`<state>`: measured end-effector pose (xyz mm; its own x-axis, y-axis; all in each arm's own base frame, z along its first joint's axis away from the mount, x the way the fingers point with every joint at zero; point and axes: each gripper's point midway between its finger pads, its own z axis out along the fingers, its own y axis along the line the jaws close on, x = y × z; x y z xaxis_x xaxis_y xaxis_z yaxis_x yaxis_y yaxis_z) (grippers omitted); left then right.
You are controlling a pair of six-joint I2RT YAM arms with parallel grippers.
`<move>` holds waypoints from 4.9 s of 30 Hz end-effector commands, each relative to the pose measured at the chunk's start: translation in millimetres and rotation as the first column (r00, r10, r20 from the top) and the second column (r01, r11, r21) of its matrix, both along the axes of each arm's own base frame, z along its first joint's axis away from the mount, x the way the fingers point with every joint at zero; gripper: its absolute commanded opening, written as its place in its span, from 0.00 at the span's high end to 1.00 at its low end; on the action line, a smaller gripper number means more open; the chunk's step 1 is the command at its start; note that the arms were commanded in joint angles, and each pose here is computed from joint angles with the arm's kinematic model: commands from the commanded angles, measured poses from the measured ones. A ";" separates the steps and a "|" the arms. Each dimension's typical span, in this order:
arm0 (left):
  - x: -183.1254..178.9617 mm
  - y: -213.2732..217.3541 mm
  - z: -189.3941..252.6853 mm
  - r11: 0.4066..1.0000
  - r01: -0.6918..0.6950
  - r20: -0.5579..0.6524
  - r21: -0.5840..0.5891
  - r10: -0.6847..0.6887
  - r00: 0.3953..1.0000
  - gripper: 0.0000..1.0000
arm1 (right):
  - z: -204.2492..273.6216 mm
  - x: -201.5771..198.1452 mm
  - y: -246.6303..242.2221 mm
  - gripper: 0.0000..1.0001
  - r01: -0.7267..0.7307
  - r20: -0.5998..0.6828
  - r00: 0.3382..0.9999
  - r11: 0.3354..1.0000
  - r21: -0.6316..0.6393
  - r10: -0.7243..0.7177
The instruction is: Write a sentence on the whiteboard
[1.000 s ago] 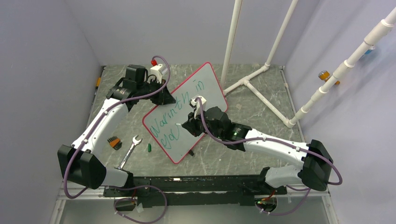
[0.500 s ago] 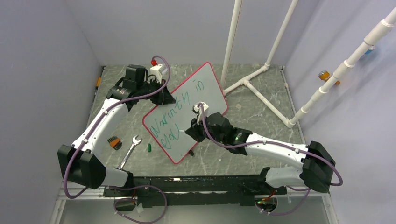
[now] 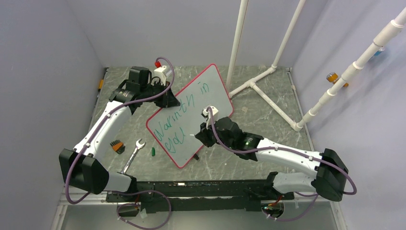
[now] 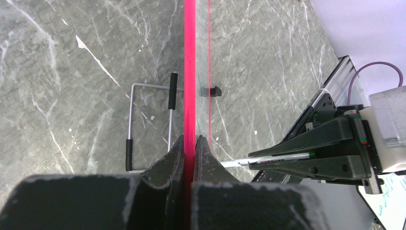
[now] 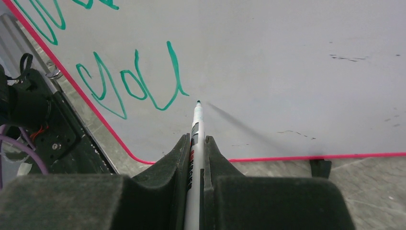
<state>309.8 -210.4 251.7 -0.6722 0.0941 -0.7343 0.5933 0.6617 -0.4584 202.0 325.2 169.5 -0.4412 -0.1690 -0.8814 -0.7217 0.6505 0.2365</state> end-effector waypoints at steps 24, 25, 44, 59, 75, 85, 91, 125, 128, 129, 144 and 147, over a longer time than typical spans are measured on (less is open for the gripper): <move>12.4 14.7 -19.6 0.990 -0.023 0.087 0.140 0.011 0.996 1.00 | 69.8 25.5 17.0 1.00 -0.005 0.129 0.992 0.998 0.065 -0.003; 12.5 14.5 -19.2 0.990 -0.023 0.088 0.139 0.010 0.996 1.00 | 68.7 26.6 17.2 1.00 -0.004 0.127 0.992 0.998 0.063 -0.004; 13.2 14.8 -20.4 0.990 -0.023 0.085 0.143 0.011 0.996 1.00 | 63.3 34.5 21.8 1.00 -0.008 0.118 0.993 0.997 0.080 -0.001; 13.2 14.2 -21.1 0.990 -0.021 0.081 0.141 0.010 0.997 1.00 | 19.9 26.5 6.3 1.00 0.017 0.052 0.998 1.000 0.021 -0.018; 12.8 13.4 -20.0 0.991 -0.018 0.083 0.136 0.007 0.997 1.00 | 20.5 22.8 4.7 1.00 0.033 0.021 0.999 0.998 0.053 -0.034; 12.1 12.1 -20.3 0.991 -0.014 0.077 0.132 0.003 0.997 1.00 | 44.0 39.8 18.0 1.00 0.039 0.071 0.997 0.998 0.049 -0.043; 11.2 12.2 -19.3 0.991 -0.012 0.081 0.131 0.002 0.997 1.00 | 47.9 51.7 15.4 1.00 0.081 0.077 0.994 0.996 0.022 -0.082; 8.9 10.9 -25.2 0.989 0.017 0.065 0.144 -0.027 0.997 1.00 | 87.1 34.4 -33.4 1.00 0.103 0.126 0.986 0.991 0.082 -0.113; 6.5 6.2 -27.6 0.989 0.042 0.056 0.141 -0.050 0.997 1.00 | 81.5 34.3 -41.5 1.00 0.107 0.123 0.986 0.991 0.080 -0.116; 5.4 4.3 -28.2 0.989 0.050 0.052 0.139 -0.058 0.997 1.00 | 80.5 34.3 -44.0 1.00 0.107 0.124 0.985 0.991 0.082 -0.117; -10.9 -19.7 -48.3 0.965 0.181 0.016 0.190 -0.188 0.982 1.00 | 69.0 22.3 -72.6 1.00 0.096 0.154 0.982 0.991 0.092 -0.109; -12.0 -21.6 -49.3 0.963 0.186 0.015 0.193 -0.193 0.981 1.00 | 66.0 20.6 -75.6 1.00 0.097 0.158 0.981 0.991 0.093 -0.111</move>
